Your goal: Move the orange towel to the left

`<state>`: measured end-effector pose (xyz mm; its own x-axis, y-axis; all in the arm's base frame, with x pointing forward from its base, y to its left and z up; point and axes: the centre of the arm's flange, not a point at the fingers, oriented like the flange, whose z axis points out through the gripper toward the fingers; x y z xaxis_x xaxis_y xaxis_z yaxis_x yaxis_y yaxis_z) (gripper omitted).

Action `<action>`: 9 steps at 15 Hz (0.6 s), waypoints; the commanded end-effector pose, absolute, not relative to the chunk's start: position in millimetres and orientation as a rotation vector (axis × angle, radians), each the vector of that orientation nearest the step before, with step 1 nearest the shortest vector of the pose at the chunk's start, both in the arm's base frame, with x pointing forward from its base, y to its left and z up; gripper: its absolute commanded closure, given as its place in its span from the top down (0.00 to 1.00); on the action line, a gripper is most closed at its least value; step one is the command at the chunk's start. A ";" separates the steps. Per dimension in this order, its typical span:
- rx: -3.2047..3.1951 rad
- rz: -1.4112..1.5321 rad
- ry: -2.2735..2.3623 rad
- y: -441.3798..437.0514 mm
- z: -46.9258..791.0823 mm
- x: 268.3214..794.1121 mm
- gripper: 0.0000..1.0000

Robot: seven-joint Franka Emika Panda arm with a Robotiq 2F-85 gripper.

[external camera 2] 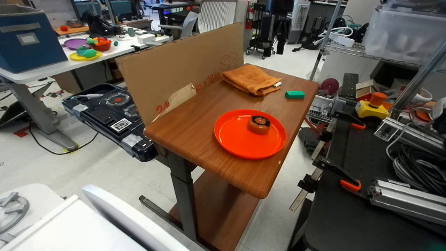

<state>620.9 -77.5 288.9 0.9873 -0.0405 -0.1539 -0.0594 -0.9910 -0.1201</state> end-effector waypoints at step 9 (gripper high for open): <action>-3.126 0.291 0.301 -103.4 226.3 722.4 1.00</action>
<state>683.1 -109.0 238.9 0.9705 -0.1639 -0.1768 -0.1716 -0.9848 -0.0289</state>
